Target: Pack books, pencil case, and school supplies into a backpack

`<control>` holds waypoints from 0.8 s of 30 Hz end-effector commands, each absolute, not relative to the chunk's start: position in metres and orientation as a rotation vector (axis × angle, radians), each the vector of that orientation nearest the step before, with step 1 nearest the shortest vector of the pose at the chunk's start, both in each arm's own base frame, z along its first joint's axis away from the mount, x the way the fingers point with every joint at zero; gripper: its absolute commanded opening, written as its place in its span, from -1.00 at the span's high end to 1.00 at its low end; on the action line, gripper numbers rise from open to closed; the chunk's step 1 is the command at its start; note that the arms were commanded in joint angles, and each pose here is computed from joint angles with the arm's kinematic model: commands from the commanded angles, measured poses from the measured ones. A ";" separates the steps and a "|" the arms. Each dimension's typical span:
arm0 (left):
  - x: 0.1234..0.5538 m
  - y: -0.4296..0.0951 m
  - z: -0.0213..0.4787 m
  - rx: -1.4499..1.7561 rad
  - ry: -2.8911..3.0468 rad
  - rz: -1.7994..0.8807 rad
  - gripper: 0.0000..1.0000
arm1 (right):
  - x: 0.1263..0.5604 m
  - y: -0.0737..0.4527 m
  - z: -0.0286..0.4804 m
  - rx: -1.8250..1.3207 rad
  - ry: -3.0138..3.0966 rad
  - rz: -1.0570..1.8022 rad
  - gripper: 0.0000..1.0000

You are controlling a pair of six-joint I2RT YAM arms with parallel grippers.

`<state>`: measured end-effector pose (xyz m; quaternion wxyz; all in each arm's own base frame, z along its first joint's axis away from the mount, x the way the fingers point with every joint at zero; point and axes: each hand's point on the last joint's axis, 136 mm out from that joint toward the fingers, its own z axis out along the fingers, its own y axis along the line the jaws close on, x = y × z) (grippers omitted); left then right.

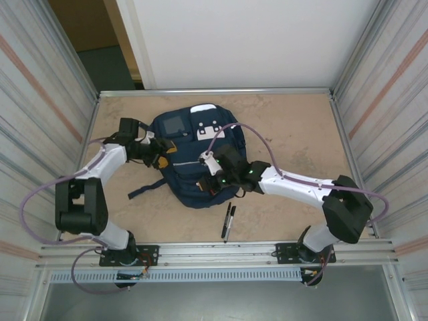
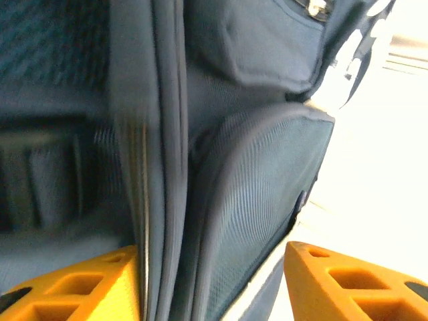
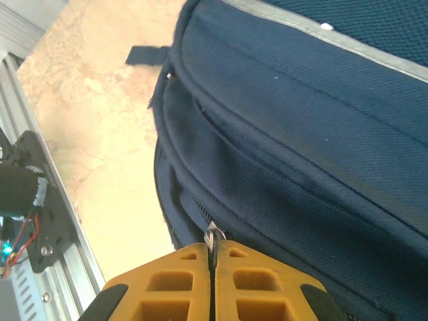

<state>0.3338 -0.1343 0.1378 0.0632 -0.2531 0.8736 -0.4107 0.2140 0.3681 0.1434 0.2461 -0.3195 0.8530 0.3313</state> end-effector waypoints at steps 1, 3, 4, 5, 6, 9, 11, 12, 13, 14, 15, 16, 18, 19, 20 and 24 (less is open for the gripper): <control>0.284 -0.117 0.153 -0.701 2.678 -1.196 -0.14 | 0.222 0.391 0.166 -0.840 2.245 0.947 1.00; 0.260 -0.107 0.153 -0.748 2.668 -1.223 -0.14 | 0.218 0.395 0.168 -0.862 2.246 0.948 1.00; 0.249 -0.104 0.151 -0.760 2.672 -1.211 -0.16 | 0.215 0.396 0.168 -0.875 2.239 0.949 1.00; 0.239 -0.103 0.152 -0.755 2.675 -1.189 -0.17 | 0.213 0.398 0.168 -0.889 2.232 0.960 1.00; 0.232 -0.103 0.153 -0.755 2.674 -1.177 -0.18 | 0.211 0.400 0.169 -0.901 2.225 0.970 1.00; 0.220 -0.114 0.152 -0.791 2.631 -1.209 -0.20 | 0.208 0.408 0.175 -0.941 2.225 0.994 1.00; 0.222 -0.126 0.154 -0.797 2.576 -1.254 -0.20 | 0.204 0.414 0.179 -0.961 2.212 1.009 1.00; 0.224 -0.130 0.157 -0.789 2.546 -1.273 -0.20 | 0.202 0.416 0.180 -0.966 2.202 1.019 1.00; 0.226 -0.131 0.159 -0.799 2.516 -1.282 -0.20 | 0.200 0.419 0.182 -0.974 2.190 1.031 1.00; 0.228 -0.129 0.160 -0.828 2.486 -1.280 -0.20 | 0.198 0.423 0.185 -0.984 2.179 1.045 1.00; 0.230 -0.128 0.159 -0.856 2.462 -1.276 -0.19 | 0.198 0.424 0.186 -0.990 2.179 1.047 1.00; 0.231 -0.126 0.158 -0.886 2.433 -1.270 -0.16 | 0.198 0.425 0.188 -0.989 2.184 1.040 1.00; 0.234 -0.128 0.156 -0.910 2.399 -1.283 -0.09 | 0.195 0.427 0.191 -0.995 2.171 1.047 1.00; 0.234 -0.129 0.154 -0.925 2.400 -1.291 -0.06 | 0.193 0.429 0.190 -0.997 2.159 1.053 1.00; 0.234 -0.130 0.152 -0.934 2.408 -1.293 -0.04 | 0.191 0.430 0.190 -1.002 2.150 1.062 1.00; 0.235 -0.139 0.145 -0.943 2.430 -1.285 0.11 | 0.188 0.436 0.184 -1.019 2.179 1.065 1.00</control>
